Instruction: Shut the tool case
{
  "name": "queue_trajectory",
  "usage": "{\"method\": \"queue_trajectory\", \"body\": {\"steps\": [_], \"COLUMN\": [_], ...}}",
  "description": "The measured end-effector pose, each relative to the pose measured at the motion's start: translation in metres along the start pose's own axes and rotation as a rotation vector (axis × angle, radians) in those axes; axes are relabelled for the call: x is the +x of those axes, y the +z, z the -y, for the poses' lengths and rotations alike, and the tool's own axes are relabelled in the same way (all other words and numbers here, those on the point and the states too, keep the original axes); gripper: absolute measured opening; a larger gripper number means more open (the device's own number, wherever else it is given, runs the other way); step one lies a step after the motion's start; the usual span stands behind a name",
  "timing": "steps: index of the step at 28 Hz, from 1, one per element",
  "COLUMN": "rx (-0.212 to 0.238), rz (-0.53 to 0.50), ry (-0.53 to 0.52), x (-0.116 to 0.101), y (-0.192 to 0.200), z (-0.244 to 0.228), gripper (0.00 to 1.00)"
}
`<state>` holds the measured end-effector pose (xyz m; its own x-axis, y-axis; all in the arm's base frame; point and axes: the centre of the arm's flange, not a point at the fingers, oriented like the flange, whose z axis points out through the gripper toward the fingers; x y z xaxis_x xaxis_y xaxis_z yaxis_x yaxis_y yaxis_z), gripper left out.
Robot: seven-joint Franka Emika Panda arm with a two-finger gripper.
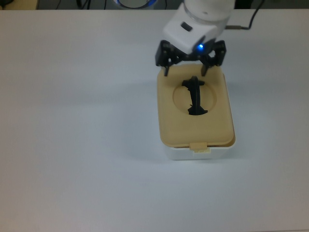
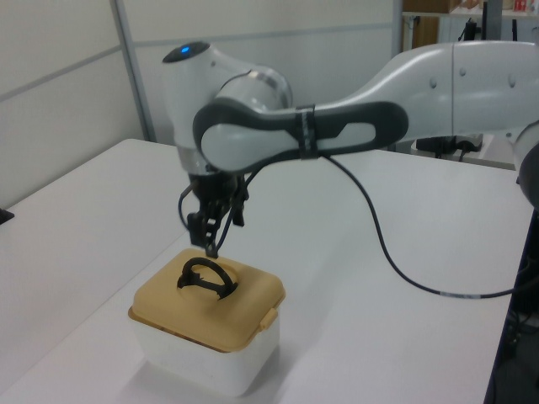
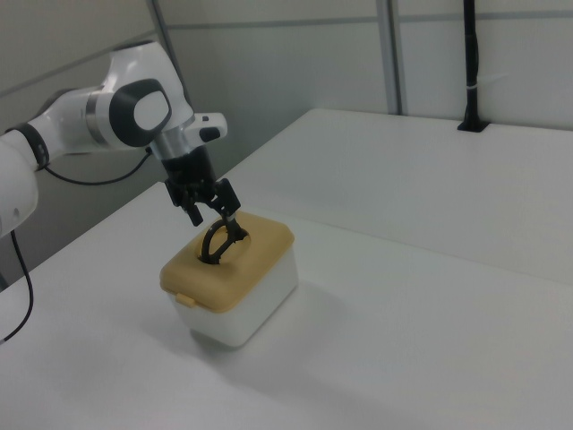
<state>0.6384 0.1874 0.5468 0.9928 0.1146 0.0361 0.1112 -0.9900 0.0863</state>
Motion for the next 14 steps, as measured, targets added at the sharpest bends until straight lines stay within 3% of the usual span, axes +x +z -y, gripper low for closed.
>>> {"method": "queue_trajectory", "body": {"steps": [14], "rx": [-0.001], "rz": [0.078], "ry": [0.026], "x": [-0.03], "y": [-0.037], "z": [-0.123], "gripper": [1.0]}}
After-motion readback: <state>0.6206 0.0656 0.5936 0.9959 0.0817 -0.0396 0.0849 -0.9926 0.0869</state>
